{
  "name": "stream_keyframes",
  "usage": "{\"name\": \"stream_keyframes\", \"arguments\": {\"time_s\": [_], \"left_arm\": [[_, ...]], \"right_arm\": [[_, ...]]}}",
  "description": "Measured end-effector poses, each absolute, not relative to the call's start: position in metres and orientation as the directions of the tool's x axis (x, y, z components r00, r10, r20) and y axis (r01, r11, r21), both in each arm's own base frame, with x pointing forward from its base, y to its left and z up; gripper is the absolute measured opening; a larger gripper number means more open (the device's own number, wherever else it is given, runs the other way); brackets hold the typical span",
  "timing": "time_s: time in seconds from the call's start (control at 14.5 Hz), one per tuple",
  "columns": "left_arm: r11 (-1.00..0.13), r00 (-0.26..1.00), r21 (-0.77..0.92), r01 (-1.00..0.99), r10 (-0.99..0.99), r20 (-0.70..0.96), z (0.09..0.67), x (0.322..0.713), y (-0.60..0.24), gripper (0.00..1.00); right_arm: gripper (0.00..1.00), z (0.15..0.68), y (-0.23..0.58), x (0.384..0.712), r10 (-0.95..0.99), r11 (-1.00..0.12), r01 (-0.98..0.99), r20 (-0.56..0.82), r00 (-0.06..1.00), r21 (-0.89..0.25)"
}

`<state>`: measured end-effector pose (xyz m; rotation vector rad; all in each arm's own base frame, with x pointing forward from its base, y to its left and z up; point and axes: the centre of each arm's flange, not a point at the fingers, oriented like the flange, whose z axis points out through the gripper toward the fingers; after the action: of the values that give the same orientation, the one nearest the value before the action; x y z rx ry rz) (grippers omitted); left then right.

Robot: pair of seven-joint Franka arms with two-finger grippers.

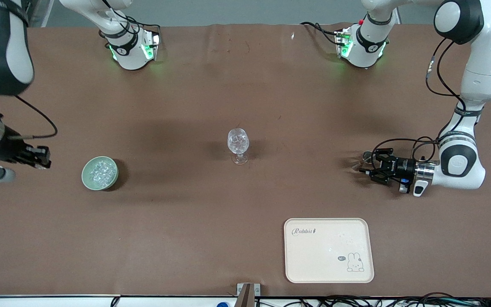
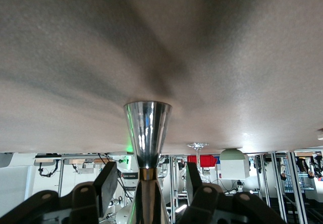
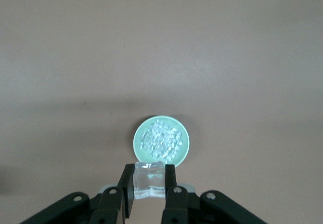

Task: Pour wine and add ice with both arms
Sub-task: 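Carry the silver jigger to the wine glass with the left gripper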

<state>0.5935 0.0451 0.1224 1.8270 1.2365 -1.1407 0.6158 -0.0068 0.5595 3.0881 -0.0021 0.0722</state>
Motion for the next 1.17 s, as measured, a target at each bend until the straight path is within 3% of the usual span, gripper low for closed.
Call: {"name": "stream_keyframes", "arguments": {"time_s": [0.07, 0.21, 0.34, 0.48, 0.89, 1.17], "left_arm": [[-0.348, 0.178, 0.04, 0.937, 0.374, -0.91, 0.122, 0.593, 0.044, 0.49], [-0.348, 0.178, 0.04, 0.937, 0.373, -0.91, 0.122, 0.593, 0.044, 0.45], [-0.348, 0.178, 0.04, 0.936, 0.373, -0.911, 0.122, 0.593, 0.044, 0.27], [-0.343, 0.177, 0.043, 0.938, 0.369, -0.913, 0.123, 0.594, 0.043, 0.22], [-0.346, 0.192, 0.066, 0.936, 0.343, -0.919, 0.132, 0.603, 0.024, 0.21], [-0.34, 0.155, 0.027, 0.94, 0.356, -0.922, 0.172, 0.62, -0.01, 0.21]], "right_arm": [[0.28, 0.577, -0.007, 0.604, -0.002, -0.999, -0.004, 0.047, 0.999, 0.052], [0.28, 0.606, -0.008, 0.584, -0.006, -0.999, -0.008, 0.055, 0.998, 0.051], [0.28, 0.62, -0.011, 0.572, -0.013, -0.999, -0.016, 0.057, 0.998, 0.044], [0.28, 0.622, -0.015, 0.57, -0.025, -0.999, -0.027, 0.054, 0.998, 0.027], [0.28, 0.626, -0.017, 0.569, -0.014, -1.0, -0.015, 0.052, 0.999, 0.016], [0.28, 0.622, -0.017, 0.568, -0.008, -1.0, -0.008, 0.043, 0.999, 0.002]]}}
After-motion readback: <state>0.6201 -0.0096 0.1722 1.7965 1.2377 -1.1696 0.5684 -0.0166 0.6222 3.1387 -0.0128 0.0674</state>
